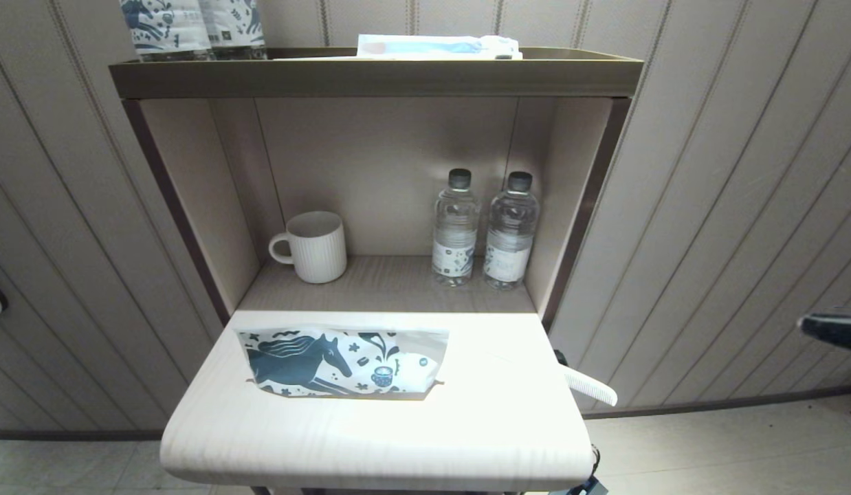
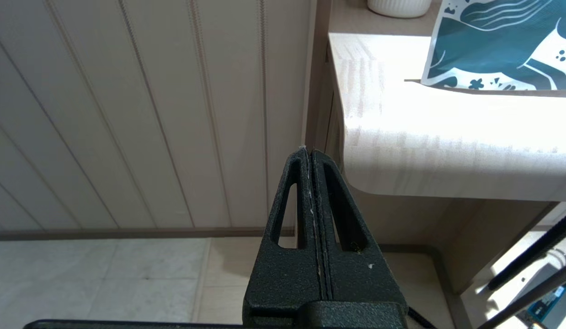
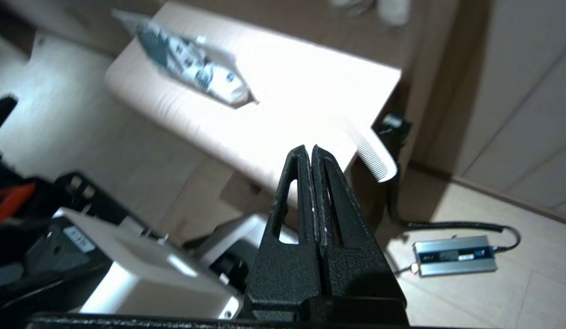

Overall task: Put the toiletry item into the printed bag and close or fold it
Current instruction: Pick up the storage bag

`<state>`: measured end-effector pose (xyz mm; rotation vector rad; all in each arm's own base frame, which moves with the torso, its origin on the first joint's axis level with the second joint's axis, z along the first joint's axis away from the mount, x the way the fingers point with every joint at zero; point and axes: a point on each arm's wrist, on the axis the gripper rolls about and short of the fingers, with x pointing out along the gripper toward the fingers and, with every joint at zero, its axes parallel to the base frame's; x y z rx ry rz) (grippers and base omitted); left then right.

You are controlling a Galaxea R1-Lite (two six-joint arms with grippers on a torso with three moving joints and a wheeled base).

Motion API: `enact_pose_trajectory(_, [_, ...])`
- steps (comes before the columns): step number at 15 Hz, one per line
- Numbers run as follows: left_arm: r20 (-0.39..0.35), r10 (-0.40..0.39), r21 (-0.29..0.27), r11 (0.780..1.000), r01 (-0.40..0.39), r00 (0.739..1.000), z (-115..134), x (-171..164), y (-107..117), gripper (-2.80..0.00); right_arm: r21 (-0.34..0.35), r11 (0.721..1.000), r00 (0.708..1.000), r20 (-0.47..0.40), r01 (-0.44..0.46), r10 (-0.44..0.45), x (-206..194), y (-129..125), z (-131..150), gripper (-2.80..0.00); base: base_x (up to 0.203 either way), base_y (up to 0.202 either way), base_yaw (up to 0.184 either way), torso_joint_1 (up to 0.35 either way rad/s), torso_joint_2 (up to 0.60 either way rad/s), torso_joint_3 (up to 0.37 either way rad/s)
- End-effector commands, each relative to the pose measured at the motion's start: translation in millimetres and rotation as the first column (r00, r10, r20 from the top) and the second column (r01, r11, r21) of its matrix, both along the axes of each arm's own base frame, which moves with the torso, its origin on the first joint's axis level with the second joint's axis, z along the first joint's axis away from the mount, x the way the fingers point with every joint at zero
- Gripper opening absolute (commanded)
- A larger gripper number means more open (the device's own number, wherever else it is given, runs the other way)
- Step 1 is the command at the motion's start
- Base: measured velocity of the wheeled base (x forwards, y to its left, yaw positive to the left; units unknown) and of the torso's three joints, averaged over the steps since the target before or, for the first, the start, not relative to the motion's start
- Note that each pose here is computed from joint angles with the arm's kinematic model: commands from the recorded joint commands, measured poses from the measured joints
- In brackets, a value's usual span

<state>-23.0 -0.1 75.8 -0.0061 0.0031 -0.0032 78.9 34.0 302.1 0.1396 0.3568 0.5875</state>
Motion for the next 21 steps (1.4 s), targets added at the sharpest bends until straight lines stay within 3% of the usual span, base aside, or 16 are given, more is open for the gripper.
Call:
enact_pose_trajectory(1, [0.001,0.0,0.009,1.0,0.0,1.0,0.0,0.0,0.0,-2.8,-0.041,0.995,0.99,-0.103,-0.096,0.092,26.2,21.7,-4.1,-2.8,0.0,0.0,0.0,0.0,0.0,0.0])
enact_pose_trajectory(5, [0.0,-0.001,0.014,1.0,0.001,1.0,-0.1,0.0,0.0,-2.8,-0.171,0.978,0.974,-0.212,-0.119,0.082,57.1,60.1,-29.3,-2.8,0.0,0.0,0.0,0.0,0.0,0.0])
enact_pose_trajectory(9, [0.0,-0.001,0.012,1.0,0.001,1.0,-0.1,0.0,0.0,-2.8,-0.158,0.978,0.984,-0.141,-0.134,0.111,86.7,90.6,-48.7,-2.8,0.0,0.0,0.0,0.0,0.0,0.0])
enact_pose_trajectory(12, [0.0,-0.001,0.014,1.0,0.001,1.0,-0.1,0.0,0.0,-2.8,-0.189,0.965,0.972,-0.182,-0.183,0.149,93.3,108.7,-65.3,-2.8,0.0,0.0,0.0,0.0,0.0,0.0])
enact_pose_trajectory(13, [0.0,-0.001,0.014,1.0,0.001,1.0,-0.1,0.0,0.0,-2.8,-0.218,0.957,0.971,-0.182,-0.191,0.152,97.6,113.0,-73.3,0.0,0.0,0.0,0.0,0.0,0.0,0.0])
enact_pose_trajectory(16, [0.0,-0.001,0.014,1.0,0.001,1.0,-0.1,0.0,0.0,-2.8,-0.231,0.952,0.976,-0.131,-0.2,0.174,110.6,124.1,-86.8,0.0,0.0,0.0,0.0,0.0,0.0,0.0])
enact_pose_trajectory(19, [0.0,-0.001,0.012,1.0,0.001,1.0,-0.1,0.0,0.0,-2.8,-0.239,0.944,0.968,-0.162,-0.228,0.193,120.1,134.7,-97.2,0.0,0.0,0.0,0.0,0.0,0.0,0.0])
enact_pose_trajectory(21, [0.0,-0.001,0.012,1.0,0.001,1.0,-0.1,0.0,0.0,-2.8,-0.212,0.934,0.952,-0.166,-0.288,0.256,129.5,146.2,-106.0,0.0,0.0,0.0,0.0,0.0,0.0,0.0])
